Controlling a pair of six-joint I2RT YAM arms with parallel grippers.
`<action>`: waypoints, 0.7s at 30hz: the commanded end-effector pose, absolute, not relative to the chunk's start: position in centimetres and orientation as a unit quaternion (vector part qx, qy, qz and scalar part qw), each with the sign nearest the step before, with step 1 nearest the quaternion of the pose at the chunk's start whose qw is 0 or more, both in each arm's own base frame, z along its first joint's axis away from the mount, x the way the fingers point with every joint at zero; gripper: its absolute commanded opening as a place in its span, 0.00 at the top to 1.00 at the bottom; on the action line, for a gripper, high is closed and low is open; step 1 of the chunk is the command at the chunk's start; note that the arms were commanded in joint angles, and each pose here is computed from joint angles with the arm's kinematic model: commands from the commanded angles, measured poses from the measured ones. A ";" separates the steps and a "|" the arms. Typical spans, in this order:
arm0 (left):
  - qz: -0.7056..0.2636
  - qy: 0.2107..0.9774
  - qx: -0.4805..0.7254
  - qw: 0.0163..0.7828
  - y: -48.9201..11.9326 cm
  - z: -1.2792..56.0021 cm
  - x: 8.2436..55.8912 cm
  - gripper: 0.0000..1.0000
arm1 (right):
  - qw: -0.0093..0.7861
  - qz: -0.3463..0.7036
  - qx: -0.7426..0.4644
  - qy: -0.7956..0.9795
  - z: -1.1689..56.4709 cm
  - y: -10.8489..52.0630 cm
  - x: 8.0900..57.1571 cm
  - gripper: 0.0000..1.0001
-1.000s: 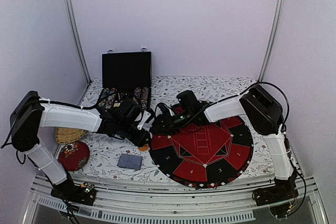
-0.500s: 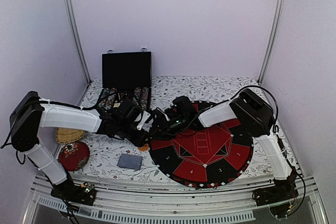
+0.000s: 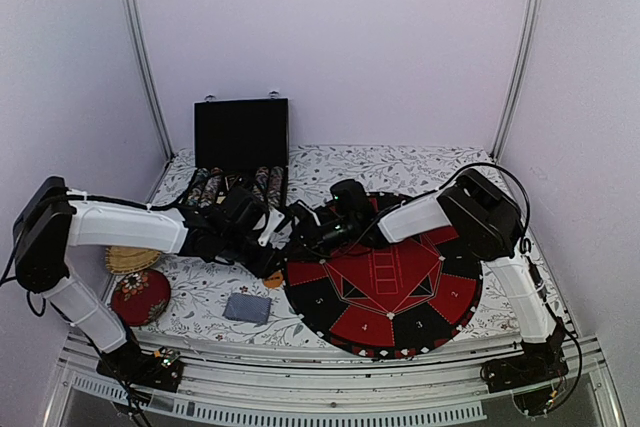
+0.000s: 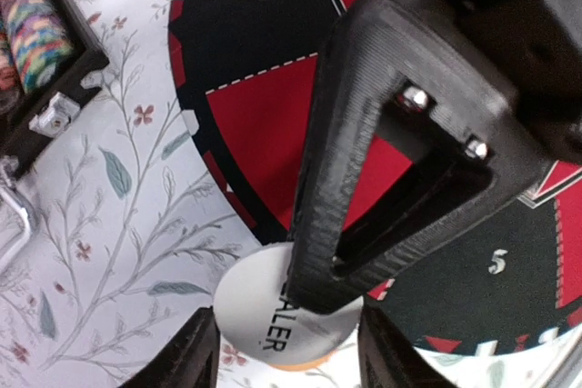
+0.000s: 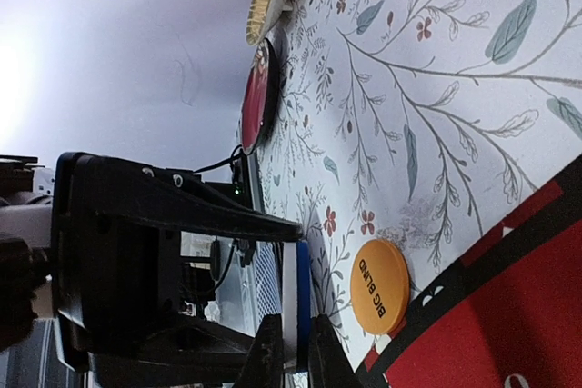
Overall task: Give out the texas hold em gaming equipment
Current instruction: Pass from the left arm to the right, then pass from the right arm to the left
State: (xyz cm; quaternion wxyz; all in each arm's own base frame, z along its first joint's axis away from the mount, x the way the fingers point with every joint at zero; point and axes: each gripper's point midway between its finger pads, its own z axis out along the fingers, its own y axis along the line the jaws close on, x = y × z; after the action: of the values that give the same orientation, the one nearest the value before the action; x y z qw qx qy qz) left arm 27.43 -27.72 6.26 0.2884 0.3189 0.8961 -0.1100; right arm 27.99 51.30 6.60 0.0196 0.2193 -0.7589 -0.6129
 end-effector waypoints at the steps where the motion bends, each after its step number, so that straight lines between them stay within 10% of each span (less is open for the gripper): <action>1: -0.153 0.870 0.331 0.332 -29.2 9.7 26.9 0.38 | 0.008 -0.623 0.234 -0.746 7.7 50.2 27.8 0.98; 8: -0.326 0.801 0.299 0.404 -28.5 17.0 25.3 0.15 | -0.079 -0.637 0.295 -0.708 15.0 47.4 28.0 0.98; 21: -0.484 0.682 0.333 0.436 -29.5 22.6 21.5 0.40 | -0.193 -0.640 0.421 -0.613 23.6 46.3 23.8 0.98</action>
State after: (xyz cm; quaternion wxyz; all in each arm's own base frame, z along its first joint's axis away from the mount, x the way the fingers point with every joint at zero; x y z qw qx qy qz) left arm 22.90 -28.39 20.19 0.4230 0.3077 0.7368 -0.4283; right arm 25.53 45.96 22.55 -0.1683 0.3810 -0.6422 -0.6435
